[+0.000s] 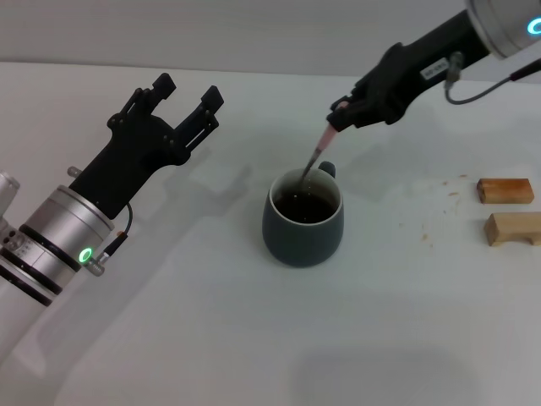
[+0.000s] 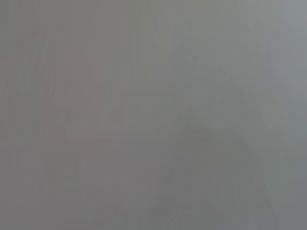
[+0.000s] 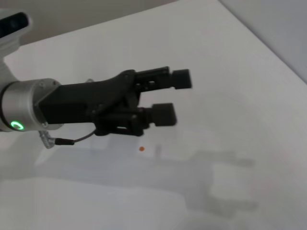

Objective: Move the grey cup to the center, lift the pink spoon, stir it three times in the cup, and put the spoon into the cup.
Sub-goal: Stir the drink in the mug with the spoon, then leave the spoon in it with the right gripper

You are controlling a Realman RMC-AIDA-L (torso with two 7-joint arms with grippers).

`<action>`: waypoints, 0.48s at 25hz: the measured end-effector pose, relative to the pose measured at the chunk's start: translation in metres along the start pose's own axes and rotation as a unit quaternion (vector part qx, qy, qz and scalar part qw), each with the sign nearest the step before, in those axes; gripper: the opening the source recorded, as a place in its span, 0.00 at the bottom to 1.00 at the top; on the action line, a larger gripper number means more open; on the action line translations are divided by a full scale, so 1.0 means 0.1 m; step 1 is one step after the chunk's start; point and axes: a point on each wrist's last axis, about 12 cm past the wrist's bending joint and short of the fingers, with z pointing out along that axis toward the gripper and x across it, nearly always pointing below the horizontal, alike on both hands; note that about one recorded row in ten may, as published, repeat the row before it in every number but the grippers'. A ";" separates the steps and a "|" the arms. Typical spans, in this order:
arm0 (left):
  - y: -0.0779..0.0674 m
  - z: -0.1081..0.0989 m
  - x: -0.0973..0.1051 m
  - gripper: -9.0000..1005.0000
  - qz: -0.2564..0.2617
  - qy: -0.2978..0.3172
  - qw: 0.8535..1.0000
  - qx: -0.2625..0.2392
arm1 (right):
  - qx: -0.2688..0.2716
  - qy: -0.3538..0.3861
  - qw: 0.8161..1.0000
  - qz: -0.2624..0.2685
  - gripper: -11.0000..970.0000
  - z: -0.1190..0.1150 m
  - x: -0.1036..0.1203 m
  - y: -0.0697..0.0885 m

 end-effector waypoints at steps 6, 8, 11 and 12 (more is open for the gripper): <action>0.01 0.02 -0.01 0.83 -0.005 0.001 1.000 0.001 | -0.013 0.009 1.000 -0.020 0.19 0.09 -0.12 0.08; 0.01 0.02 -0.01 0.83 -0.006 0.001 1.000 0.001 | -0.020 0.018 0.999 -0.024 0.19 0.13 -0.11 0.11; 0.01 0.03 -0.01 0.83 -0.006 0.003 1.000 0.002 | -0.030 0.030 0.999 -0.024 0.19 0.14 -0.09 0.14; 0.01 0.04 -0.01 0.83 -0.006 0.003 1.000 0.002 | -0.033 0.033 0.999 -0.023 0.19 0.14 -0.07 0.14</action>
